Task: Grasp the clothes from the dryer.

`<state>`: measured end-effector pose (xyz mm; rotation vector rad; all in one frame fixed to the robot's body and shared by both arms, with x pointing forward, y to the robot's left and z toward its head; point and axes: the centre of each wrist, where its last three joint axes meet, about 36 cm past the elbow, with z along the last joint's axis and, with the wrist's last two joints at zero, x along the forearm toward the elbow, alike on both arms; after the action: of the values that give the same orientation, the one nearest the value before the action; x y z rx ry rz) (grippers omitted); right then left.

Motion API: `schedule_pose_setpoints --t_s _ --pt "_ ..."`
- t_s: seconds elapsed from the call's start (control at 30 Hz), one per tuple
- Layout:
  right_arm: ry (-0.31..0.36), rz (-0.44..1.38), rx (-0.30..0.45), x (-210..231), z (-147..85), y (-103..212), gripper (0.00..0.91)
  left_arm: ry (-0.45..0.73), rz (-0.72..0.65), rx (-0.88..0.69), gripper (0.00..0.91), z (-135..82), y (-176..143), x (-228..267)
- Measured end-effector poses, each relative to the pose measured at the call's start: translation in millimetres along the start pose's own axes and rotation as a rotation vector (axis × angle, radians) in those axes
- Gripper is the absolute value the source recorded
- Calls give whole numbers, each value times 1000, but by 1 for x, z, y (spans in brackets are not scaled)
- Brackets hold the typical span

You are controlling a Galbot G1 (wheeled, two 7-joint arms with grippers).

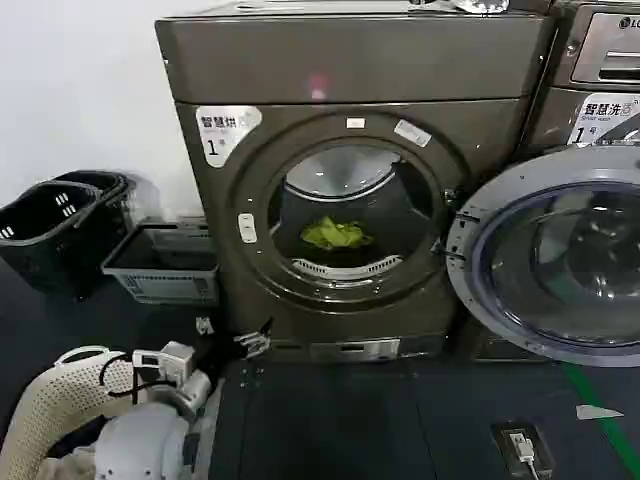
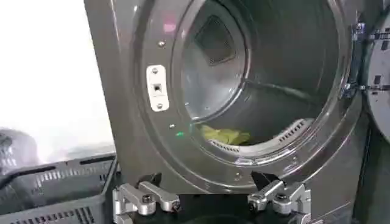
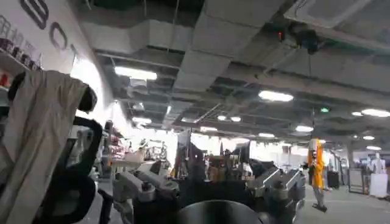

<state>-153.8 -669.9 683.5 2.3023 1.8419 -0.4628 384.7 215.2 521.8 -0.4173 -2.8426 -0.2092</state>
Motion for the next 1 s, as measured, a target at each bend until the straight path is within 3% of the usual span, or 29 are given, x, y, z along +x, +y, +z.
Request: schedule_pose_setpoints --t_s 1.0 --pt "-5 22 -50 -3 20 2 907 12 -14 2 907 4 -2 6"
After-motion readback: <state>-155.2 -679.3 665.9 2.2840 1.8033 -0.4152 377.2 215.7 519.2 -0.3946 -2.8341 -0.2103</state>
